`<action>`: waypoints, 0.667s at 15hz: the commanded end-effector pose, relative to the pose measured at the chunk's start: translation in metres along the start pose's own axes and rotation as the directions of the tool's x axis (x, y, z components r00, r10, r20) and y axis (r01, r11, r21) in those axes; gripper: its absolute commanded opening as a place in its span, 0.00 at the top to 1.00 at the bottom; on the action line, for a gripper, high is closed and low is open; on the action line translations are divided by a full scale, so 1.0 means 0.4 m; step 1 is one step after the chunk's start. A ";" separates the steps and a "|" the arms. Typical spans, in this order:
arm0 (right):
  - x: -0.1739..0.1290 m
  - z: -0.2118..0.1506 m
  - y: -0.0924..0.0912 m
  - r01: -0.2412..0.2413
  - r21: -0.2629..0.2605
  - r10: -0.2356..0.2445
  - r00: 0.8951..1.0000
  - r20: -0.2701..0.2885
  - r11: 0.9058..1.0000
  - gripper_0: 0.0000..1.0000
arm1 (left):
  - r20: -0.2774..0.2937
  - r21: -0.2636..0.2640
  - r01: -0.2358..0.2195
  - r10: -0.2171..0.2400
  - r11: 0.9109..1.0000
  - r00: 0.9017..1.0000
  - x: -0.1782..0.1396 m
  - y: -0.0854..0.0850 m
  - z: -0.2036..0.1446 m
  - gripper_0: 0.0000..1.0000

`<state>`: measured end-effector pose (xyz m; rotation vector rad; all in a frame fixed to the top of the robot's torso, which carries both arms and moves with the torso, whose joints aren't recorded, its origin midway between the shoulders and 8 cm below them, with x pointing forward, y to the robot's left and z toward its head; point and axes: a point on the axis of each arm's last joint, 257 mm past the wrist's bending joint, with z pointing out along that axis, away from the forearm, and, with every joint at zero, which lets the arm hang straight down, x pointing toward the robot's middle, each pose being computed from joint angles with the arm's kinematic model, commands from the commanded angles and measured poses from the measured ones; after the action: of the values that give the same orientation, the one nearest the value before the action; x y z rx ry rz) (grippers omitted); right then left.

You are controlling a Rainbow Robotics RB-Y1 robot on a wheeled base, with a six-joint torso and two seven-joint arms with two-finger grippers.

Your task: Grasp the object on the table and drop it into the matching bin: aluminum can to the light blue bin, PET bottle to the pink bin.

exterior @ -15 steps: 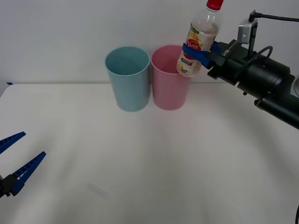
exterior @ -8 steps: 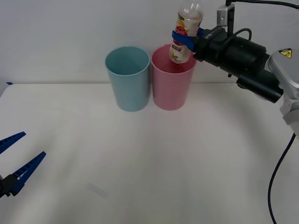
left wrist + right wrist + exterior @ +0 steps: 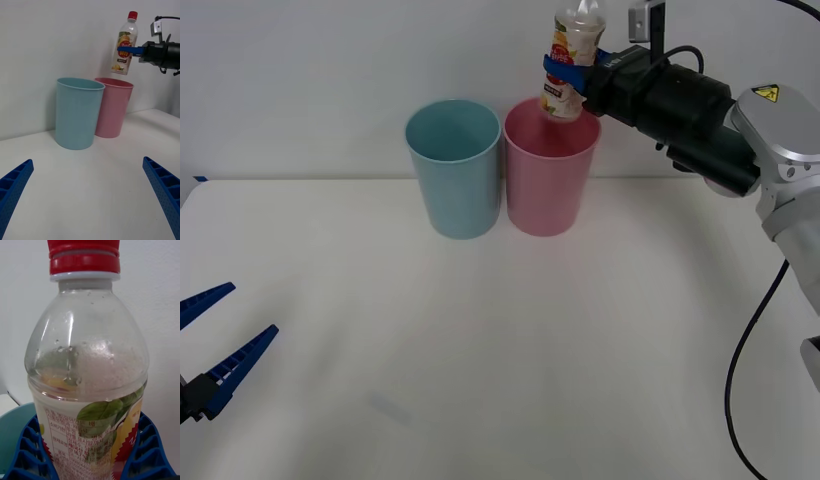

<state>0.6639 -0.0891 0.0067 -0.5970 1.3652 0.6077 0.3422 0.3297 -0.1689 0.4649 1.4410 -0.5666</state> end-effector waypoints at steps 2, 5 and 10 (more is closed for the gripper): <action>0.000 -0.001 -0.002 0.012 0.002 -0.012 1.000 0.000 1.000 0.00 | 0.000 0.000 0.000 0.000 1.000 1.000 0.000 0.000 0.000 0.00; 0.008 -0.004 0.006 0.009 -0.009 -0.009 1.000 -0.002 1.000 0.00 | 0.000 0.000 0.000 0.000 1.000 1.000 0.000 0.000 0.000 0.00; 0.027 -0.071 0.044 0.007 -0.040 -0.006 1.000 0.028 0.999 0.00 | 0.000 0.000 0.000 0.000 1.000 1.000 0.000 0.000 0.000 0.00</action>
<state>0.6383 -0.0935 -0.0058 -0.6231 1.3328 0.6359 0.3422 0.3297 -0.1689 0.4649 1.4410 -0.5666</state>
